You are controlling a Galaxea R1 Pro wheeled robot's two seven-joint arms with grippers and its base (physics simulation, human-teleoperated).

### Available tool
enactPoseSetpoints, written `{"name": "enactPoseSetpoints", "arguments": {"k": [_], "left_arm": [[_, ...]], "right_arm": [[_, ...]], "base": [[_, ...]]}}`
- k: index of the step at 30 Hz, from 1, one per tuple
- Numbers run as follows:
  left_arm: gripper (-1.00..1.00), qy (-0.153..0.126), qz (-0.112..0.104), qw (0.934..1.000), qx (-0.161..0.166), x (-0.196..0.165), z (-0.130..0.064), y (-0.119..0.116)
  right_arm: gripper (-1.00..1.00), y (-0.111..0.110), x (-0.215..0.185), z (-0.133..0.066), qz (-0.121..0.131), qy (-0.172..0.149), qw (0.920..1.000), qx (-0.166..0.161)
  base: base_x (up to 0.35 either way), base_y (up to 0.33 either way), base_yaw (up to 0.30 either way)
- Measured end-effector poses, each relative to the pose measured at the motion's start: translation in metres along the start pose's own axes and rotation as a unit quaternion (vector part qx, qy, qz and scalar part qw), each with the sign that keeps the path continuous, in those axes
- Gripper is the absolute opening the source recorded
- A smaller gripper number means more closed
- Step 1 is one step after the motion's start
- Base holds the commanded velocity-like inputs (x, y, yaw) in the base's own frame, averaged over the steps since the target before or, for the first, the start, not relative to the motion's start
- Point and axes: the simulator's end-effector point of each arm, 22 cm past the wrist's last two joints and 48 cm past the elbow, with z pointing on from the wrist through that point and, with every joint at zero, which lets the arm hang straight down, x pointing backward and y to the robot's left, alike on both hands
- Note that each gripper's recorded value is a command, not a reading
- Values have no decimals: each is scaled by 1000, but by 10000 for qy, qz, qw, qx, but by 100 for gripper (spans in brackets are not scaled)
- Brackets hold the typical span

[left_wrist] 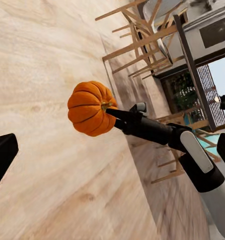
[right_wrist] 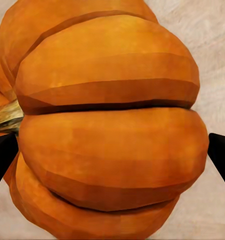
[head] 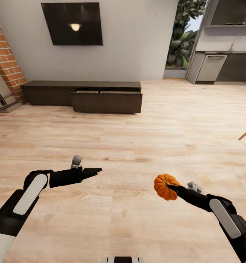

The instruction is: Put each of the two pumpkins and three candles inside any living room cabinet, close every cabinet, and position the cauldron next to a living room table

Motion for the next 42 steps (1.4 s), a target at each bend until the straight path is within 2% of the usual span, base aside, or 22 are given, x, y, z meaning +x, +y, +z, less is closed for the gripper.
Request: {"name": "enactPoseSetpoints", "arguments": {"k": [6,17,24,42], "left_arm": [[100,-1,-1,10000,-7,0,0,1],[100,6,-10,10000,-17,1,1,1],[100,4,-5,10000,-17,0,0,1],[100,6,-2,10000,-16,1,1,1]], "right_arm": [[-100,1,0,0,2,-1,10000,-18],[-100,6,6,3,-57,67,9999,-61],[-100,6,10,5,-12,91,10000,-38],[-100,21,14,10,13,101,9997,-204]], "base": [[338,0,147],[338,0,9],[338,0,23],[338,0,262]]}}
